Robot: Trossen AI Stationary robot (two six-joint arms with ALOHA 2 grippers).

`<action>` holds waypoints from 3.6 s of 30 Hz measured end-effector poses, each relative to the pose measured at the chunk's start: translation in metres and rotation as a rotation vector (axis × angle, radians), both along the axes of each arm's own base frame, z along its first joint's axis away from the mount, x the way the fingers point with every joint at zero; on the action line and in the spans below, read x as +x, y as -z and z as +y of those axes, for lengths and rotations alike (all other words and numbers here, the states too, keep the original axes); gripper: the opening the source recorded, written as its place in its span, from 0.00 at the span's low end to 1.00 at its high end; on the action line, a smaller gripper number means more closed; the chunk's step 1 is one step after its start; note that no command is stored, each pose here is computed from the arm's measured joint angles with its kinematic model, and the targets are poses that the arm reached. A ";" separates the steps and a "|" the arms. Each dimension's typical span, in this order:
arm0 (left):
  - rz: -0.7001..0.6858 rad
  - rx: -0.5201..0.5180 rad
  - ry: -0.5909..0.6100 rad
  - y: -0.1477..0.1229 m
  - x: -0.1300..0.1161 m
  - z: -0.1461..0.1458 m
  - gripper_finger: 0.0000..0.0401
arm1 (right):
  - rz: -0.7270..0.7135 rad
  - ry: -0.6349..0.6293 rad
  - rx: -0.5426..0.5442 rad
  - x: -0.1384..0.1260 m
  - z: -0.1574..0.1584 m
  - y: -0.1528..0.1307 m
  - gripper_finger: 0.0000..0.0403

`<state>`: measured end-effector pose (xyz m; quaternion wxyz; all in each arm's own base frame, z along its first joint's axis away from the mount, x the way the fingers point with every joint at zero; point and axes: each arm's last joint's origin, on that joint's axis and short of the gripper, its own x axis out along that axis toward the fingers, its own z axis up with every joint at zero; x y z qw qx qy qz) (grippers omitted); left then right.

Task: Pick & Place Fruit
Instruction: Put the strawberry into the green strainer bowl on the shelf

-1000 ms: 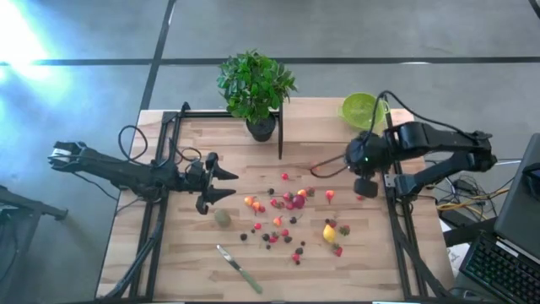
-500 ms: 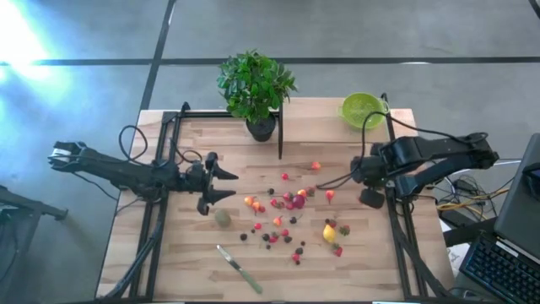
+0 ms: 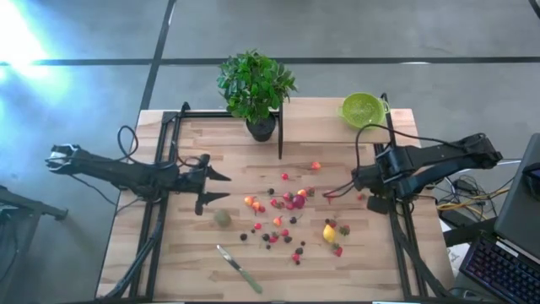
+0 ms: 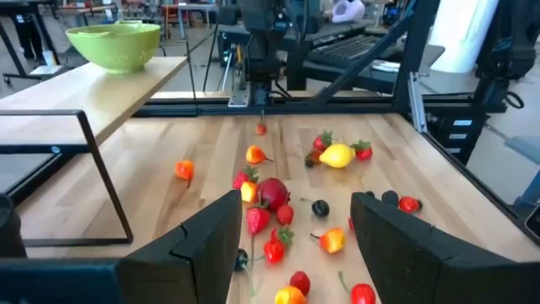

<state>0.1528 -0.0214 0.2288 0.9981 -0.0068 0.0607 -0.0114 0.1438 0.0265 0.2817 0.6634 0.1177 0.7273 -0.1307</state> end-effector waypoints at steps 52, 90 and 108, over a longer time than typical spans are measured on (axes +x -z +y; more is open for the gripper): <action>0.040 -0.112 -0.054 0.071 -0.047 0.009 0.57 | -0.027 0.236 -0.019 -0.001 -0.001 0.090 0.46; 0.035 -0.112 -0.055 0.071 -0.047 0.009 0.57 | -0.061 0.269 -0.075 -0.007 -0.004 0.117 0.20; 0.035 -0.112 -0.056 0.071 -0.047 0.009 0.57 | -0.163 0.197 0.021 0.012 0.001 0.090 0.02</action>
